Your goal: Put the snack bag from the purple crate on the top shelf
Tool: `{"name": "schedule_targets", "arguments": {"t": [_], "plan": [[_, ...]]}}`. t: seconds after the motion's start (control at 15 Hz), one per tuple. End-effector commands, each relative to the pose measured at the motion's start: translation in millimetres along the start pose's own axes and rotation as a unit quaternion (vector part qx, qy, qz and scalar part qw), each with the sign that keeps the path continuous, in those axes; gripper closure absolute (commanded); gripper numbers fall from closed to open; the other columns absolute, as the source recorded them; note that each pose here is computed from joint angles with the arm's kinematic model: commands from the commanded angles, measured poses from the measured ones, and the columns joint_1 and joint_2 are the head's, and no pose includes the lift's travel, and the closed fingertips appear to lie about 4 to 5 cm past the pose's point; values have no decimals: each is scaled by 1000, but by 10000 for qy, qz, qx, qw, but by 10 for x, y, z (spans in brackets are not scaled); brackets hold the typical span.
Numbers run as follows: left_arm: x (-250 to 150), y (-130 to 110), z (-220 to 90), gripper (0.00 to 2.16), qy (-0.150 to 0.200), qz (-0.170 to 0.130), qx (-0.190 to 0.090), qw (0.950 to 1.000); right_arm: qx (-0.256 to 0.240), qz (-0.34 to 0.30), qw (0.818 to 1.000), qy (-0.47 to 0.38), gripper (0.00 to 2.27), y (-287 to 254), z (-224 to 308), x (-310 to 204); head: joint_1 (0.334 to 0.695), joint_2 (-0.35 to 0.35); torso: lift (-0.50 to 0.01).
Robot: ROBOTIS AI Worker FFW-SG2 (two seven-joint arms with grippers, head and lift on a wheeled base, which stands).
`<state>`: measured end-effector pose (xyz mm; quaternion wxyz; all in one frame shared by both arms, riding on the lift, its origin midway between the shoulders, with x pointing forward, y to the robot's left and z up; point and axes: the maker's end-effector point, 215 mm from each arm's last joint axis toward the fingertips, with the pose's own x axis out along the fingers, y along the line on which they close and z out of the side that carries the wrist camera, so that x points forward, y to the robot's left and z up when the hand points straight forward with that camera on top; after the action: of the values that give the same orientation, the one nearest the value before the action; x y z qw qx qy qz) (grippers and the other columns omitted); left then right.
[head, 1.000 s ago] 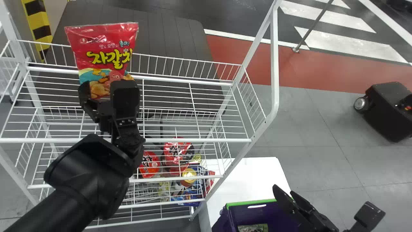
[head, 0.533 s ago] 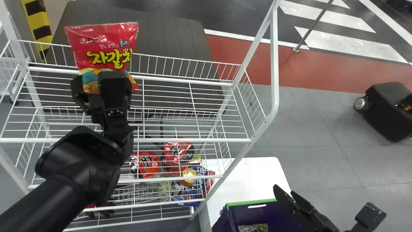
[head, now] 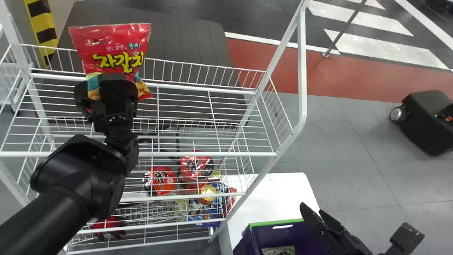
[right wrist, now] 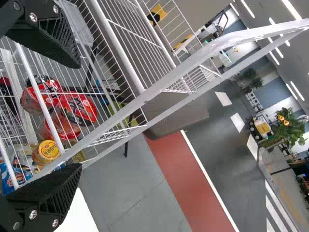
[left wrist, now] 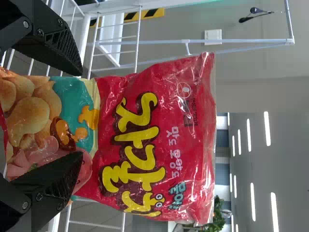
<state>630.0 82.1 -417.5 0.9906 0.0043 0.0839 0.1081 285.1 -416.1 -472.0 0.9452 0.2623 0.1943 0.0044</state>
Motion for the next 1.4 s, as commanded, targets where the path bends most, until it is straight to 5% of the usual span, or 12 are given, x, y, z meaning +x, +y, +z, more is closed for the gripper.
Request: {"name": "schedule_targets", "arguments": {"t": [0.0,0.6,1.33], "plan": [[3,-7,-37,272,33,-28,17,10000,11,8,10000,14,90,4,-12,-2,695,-350,-1],[56,-4,30,296,-27,-85,44,10000,26,-2,10000,-14,90,-11,9,-15,695,-350,-1],[45,122,-137,296,225,136,397,9989,51,12,10000,-5,90,-5,-11,-6,695,-350,-1]]}}
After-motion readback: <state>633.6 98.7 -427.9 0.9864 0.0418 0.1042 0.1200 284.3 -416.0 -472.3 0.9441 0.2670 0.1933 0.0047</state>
